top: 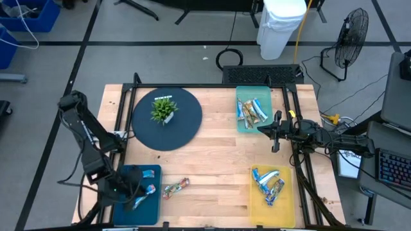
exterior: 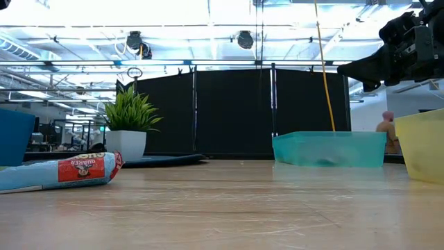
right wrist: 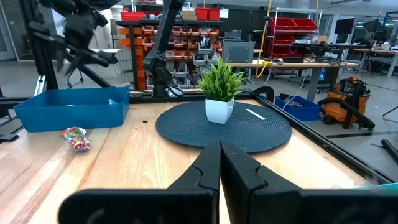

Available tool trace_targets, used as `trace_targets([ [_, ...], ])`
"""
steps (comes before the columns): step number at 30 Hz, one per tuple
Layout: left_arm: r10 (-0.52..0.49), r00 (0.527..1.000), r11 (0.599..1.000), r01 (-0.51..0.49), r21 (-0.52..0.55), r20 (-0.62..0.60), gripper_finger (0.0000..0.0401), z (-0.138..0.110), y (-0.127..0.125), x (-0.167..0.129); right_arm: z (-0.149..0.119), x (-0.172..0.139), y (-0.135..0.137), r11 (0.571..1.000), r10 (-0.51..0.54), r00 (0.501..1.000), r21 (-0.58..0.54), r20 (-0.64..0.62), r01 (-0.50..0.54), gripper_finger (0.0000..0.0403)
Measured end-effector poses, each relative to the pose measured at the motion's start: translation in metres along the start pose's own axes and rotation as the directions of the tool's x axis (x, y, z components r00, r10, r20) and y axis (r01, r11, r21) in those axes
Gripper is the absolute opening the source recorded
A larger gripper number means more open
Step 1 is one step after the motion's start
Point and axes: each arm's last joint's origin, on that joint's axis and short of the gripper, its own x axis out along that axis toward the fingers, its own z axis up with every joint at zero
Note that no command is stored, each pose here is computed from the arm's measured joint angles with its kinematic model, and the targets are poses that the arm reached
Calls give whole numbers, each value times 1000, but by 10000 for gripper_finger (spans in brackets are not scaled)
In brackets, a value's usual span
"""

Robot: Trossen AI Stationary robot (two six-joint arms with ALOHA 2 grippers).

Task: Pick and place Granola Bars by type
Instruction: Put the red granola bar into the blue bin

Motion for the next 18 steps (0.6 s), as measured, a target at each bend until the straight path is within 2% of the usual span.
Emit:
trace_targets([
  [2,-54,992,986,35,162,117,72,12,-6,1,0,0,0,1000,0,1000,0,0,0,4],
  [4,-91,970,952,19,304,225,73,25,-12,2,0,0,0,1000,0,1000,0,0,0,4],
  [6,-116,956,934,12,358,271,74,35,-13,4,0,0,0,1000,0,1000,0,0,0,4],
  [10,-130,966,946,53,321,224,71,50,-6,11,0,0,0,1000,0,1000,0,0,0,4],
  [14,-72,972,972,19,232,223,70,59,2,19,0,0,0,1000,0,1000,0,0,0,4],
  [18,-29,985,976,-8,217,167,70,61,7,43,0,0,0,1000,0,1000,0,0,0,4],
])
